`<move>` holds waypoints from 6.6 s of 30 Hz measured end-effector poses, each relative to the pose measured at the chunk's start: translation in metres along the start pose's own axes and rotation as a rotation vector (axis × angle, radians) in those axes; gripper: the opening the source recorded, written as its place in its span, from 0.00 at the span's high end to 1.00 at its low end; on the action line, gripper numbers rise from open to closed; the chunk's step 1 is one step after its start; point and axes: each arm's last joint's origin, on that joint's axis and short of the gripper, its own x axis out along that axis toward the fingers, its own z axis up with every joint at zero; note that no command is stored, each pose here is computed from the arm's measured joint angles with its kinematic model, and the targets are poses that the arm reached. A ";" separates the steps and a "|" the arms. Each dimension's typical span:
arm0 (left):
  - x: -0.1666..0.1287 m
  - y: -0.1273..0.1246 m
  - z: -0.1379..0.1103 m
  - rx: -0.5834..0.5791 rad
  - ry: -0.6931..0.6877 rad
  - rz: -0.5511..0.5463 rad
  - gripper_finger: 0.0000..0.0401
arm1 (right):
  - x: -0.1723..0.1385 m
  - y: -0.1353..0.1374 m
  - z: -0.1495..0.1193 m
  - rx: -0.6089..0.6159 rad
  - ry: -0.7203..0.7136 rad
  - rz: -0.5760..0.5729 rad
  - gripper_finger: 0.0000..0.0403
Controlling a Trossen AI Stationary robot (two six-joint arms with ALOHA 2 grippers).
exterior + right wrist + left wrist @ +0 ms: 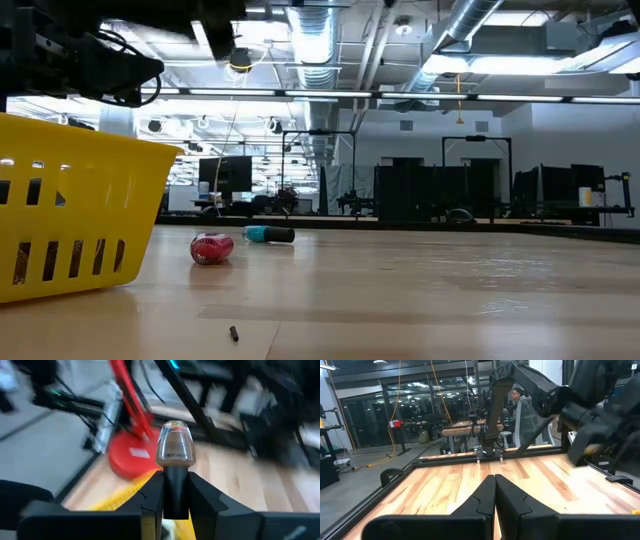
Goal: Pick & Place Nail Polish
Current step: Put the brown nail polish into the yellow basket, then put the light blue nail polish into the yellow basket
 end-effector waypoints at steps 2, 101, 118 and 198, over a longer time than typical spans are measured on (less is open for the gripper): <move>0.000 0.000 0.000 0.000 0.000 0.000 1.00 | 0.001 0.003 -0.006 0.071 0.035 -0.027 0.85; 0.000 0.000 0.000 0.000 -0.003 0.000 1.00 | -0.024 0.045 0.057 0.121 0.469 -0.520 0.54; 0.000 0.000 0.000 0.000 -0.004 0.000 1.00 | -0.076 0.023 0.021 0.054 0.842 -0.788 0.47; 0.000 0.000 0.001 0.001 -0.007 0.001 1.00 | -0.060 -0.111 -0.155 0.299 0.301 -0.454 0.41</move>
